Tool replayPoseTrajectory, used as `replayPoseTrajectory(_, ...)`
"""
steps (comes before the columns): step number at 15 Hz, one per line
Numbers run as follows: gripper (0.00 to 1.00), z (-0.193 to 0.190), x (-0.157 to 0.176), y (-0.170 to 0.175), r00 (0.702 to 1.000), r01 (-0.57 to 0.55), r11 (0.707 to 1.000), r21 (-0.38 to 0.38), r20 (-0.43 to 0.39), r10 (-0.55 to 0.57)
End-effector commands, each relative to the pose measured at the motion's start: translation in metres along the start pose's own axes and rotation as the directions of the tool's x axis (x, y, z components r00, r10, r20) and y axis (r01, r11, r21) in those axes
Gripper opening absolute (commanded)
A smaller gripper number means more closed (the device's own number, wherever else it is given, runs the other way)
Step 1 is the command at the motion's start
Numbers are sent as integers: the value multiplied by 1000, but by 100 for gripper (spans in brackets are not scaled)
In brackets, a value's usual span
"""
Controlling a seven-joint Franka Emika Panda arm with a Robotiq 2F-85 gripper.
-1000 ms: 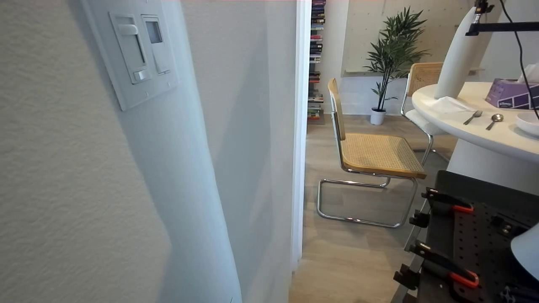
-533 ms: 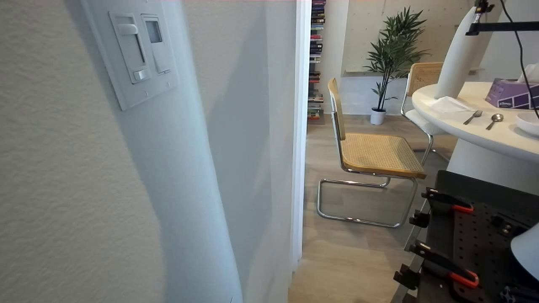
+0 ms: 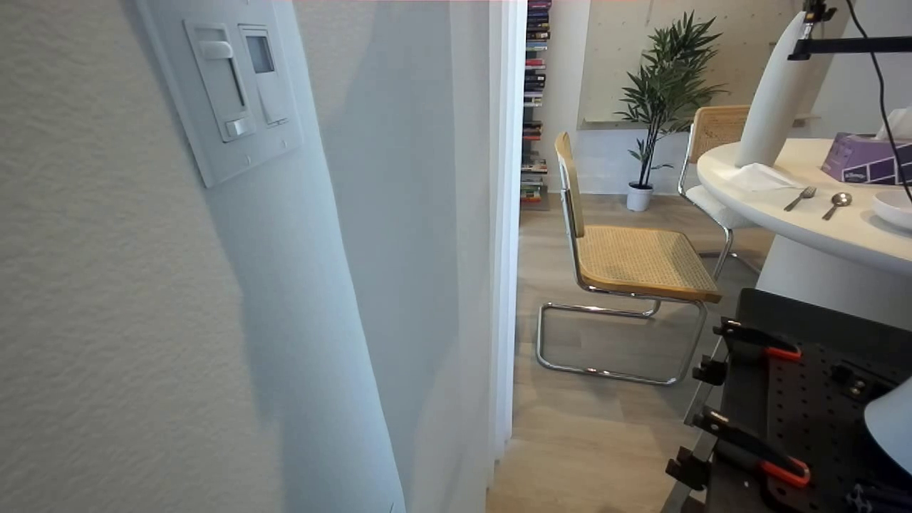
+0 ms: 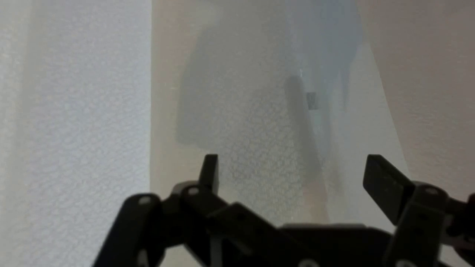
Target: Open the curtain.
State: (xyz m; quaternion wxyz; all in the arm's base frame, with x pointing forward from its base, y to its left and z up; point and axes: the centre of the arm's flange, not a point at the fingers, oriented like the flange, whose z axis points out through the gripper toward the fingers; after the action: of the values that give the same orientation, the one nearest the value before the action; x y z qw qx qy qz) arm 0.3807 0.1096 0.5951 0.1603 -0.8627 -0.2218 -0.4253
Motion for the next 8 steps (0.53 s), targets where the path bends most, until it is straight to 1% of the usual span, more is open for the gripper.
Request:
replayPoseTrajectory(1,100,7,8,4,998,10,999,44,-65,-7)
replayPoseTrajectory(5,100,8,12,3,994,13,997,79,-114,-4)
replayPoseTrajectory(8,100,11,12,1,992,7,993,117,-130,8)
